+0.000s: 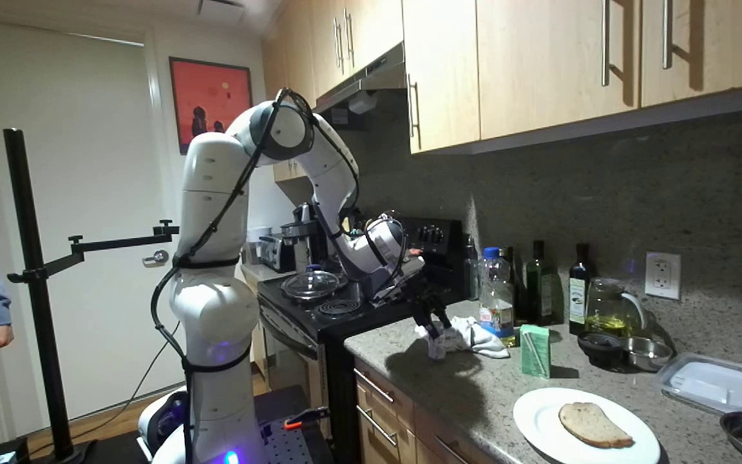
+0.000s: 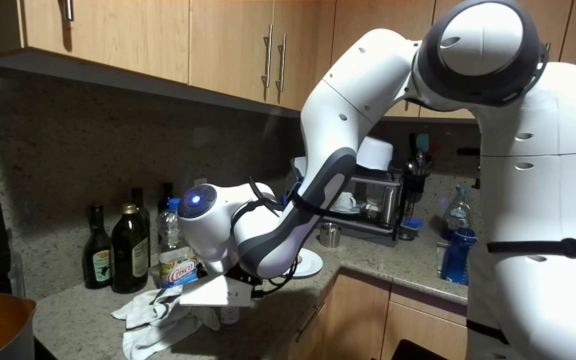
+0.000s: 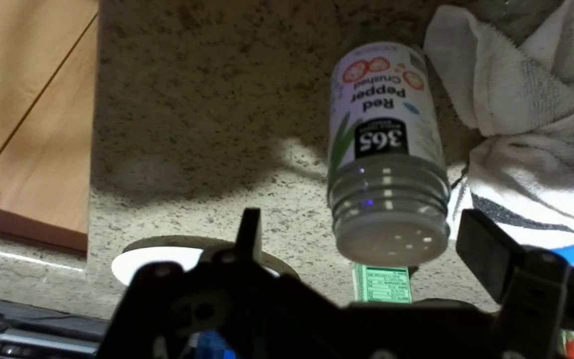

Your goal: Pour contents from the bottle onto the bread

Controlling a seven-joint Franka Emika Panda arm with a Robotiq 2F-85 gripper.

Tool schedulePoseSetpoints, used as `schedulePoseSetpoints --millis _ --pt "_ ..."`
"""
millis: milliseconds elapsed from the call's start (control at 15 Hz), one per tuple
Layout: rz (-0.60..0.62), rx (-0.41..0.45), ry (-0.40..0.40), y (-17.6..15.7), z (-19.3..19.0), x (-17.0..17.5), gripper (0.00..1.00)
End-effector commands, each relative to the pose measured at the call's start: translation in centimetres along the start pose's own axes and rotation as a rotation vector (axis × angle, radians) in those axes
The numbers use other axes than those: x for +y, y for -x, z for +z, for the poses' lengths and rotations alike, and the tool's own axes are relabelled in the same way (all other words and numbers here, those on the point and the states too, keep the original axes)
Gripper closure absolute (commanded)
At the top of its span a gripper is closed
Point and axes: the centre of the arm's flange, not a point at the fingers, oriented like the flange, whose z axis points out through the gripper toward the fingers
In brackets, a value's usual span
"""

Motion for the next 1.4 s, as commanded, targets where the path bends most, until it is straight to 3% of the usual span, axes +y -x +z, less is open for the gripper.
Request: schedulePoseSetpoints --millis 0,267,400,667,1333 --pt "-0.006 0.001 0.005 0.3 0.0 -0.1 0.00" --pt "-0.007 -0.001 0.012 0.3 0.4 -0.2 0.00" --pt "0.021 0.052 0.031 0.6 0.2 -0.8 0.00" --pt "0.042 0.078 0.053 1.5 -0.1 -1.6 0.00" --pt "-0.008 0.090 0.104 4.5 1.5 -4.0 0.00"
